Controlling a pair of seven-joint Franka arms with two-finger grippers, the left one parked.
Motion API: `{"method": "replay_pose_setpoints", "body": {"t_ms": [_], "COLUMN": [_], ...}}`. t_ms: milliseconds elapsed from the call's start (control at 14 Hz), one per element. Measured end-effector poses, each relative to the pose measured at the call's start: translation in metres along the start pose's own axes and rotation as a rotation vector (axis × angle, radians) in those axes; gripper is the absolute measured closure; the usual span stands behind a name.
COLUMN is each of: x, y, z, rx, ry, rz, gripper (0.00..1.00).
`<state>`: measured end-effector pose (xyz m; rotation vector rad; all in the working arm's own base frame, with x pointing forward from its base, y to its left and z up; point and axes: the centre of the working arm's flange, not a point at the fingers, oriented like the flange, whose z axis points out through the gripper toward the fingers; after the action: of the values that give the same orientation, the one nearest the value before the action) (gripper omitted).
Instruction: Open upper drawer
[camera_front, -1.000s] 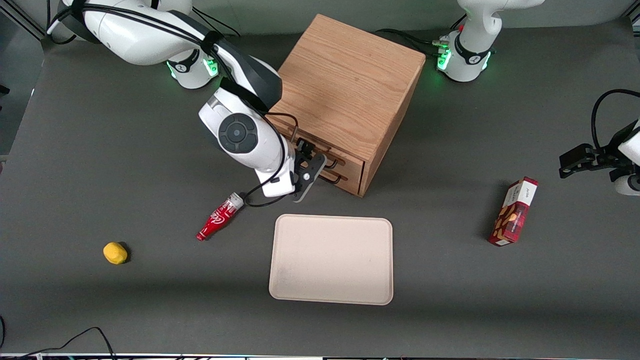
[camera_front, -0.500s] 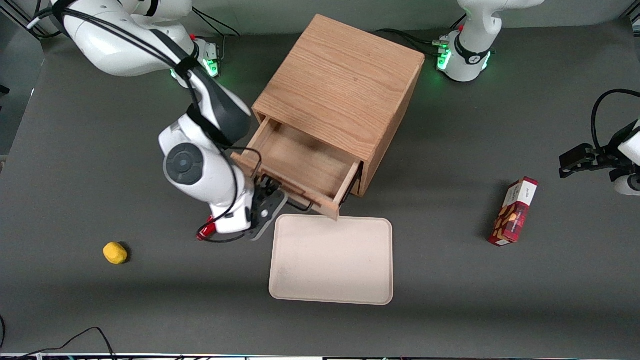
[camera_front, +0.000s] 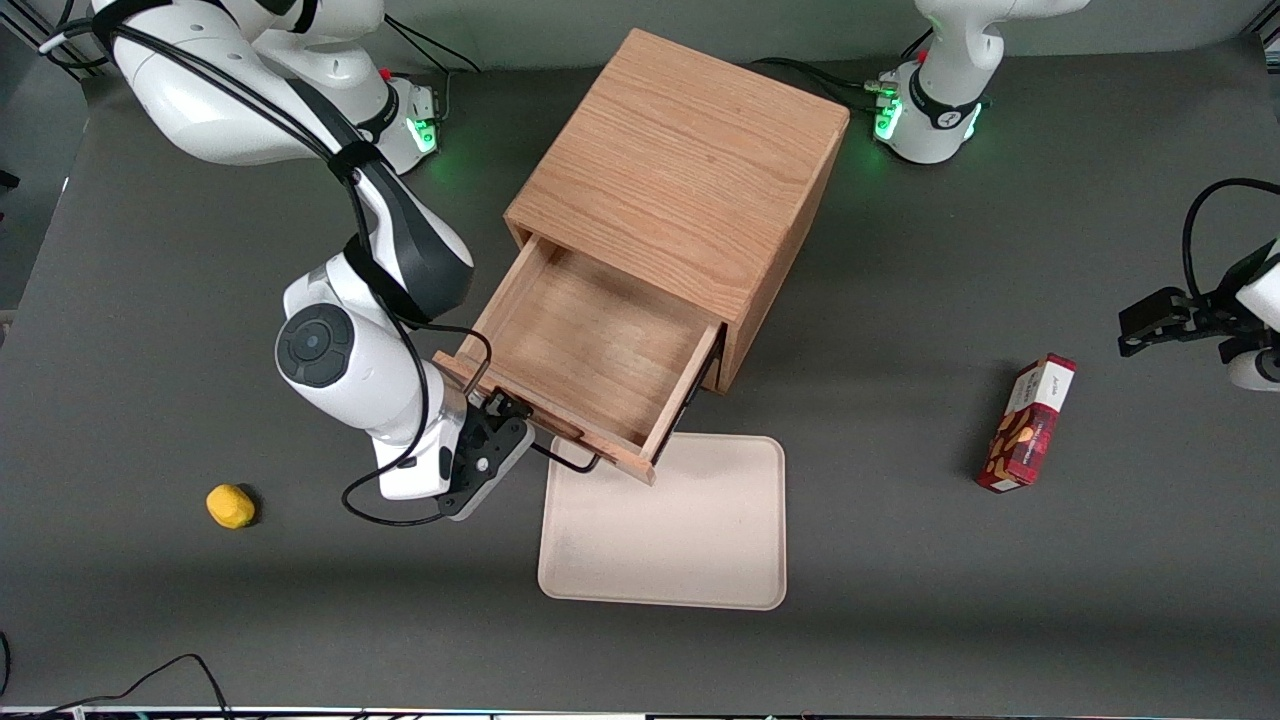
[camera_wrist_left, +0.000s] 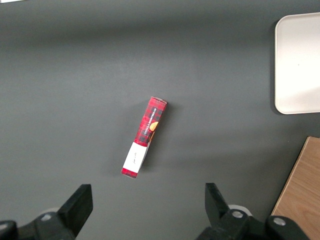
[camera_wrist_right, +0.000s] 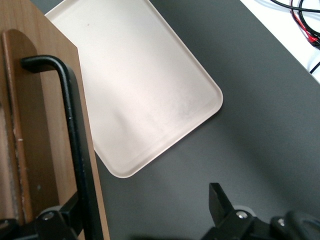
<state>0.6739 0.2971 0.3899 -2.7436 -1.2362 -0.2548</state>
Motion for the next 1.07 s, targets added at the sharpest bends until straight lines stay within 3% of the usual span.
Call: {"method": "replay_pose_setpoints", "body": {"t_ms": [214,500,786,929,1071], "x": [-0.001,-0.007,-0.005,-0.006,-0.022], "y": [0.010,0.030,0.035,0.041,0.063], "z": [-0.004,-0.010,-0.027,-0.051,-0.104], "rx": [-0.007,0.077,0.096,0.084,0.032], "ry": [0.010,0.058,0.049,0.057,0.085], "rz": [0.019,0.127,0.140,0.145,0.177], "gripper": [0.00,0.00,0.00,0.00,0.00]}}
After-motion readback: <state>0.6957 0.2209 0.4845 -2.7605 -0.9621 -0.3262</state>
